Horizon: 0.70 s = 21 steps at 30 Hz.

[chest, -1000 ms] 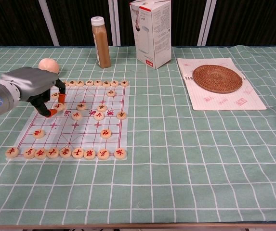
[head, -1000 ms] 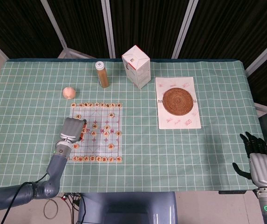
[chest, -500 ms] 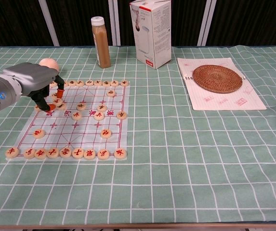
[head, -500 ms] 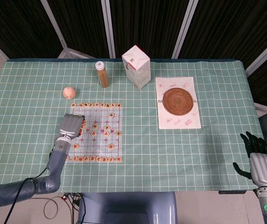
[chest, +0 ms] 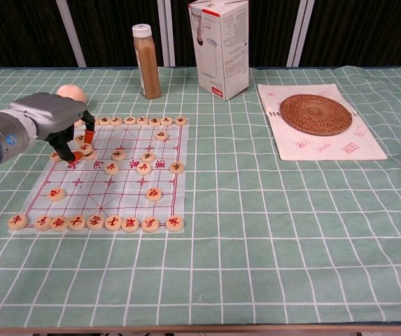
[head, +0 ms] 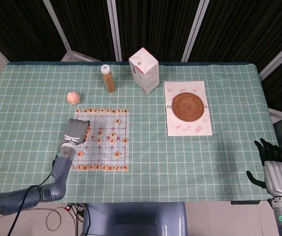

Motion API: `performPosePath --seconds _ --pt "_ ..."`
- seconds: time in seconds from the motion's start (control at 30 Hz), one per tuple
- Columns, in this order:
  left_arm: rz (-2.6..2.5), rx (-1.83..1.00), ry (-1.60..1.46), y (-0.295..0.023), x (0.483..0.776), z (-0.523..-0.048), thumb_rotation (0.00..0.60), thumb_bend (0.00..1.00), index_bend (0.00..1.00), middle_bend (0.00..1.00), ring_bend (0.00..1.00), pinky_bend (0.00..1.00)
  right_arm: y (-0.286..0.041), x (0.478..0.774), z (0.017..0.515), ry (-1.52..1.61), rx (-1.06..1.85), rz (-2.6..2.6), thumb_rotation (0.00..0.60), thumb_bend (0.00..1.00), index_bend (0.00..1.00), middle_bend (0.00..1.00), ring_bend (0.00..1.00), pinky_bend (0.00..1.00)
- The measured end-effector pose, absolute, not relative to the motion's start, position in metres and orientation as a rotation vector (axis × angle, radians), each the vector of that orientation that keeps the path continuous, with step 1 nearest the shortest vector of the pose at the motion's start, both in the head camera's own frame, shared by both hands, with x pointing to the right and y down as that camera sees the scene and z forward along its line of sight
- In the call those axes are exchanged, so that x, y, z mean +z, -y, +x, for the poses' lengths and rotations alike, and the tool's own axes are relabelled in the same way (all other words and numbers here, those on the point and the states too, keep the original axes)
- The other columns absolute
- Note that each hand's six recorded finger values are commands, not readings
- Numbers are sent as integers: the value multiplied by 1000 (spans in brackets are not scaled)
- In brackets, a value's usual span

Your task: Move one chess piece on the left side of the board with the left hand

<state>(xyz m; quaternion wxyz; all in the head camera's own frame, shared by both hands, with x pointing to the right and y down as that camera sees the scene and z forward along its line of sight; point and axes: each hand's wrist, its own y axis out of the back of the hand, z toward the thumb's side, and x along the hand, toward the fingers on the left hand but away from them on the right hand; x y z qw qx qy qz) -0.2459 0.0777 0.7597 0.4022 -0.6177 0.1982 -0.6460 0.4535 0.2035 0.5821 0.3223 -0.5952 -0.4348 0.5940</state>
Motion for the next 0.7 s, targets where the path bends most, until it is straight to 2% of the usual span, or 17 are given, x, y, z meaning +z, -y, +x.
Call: performPosePath --seconds 0.7 --pt "-1561 -1641 -515 -75 767 -247 600 312 476 1000 964 960 -204 582 453 1142 1559 -1563 600 344 0 0 0 0"
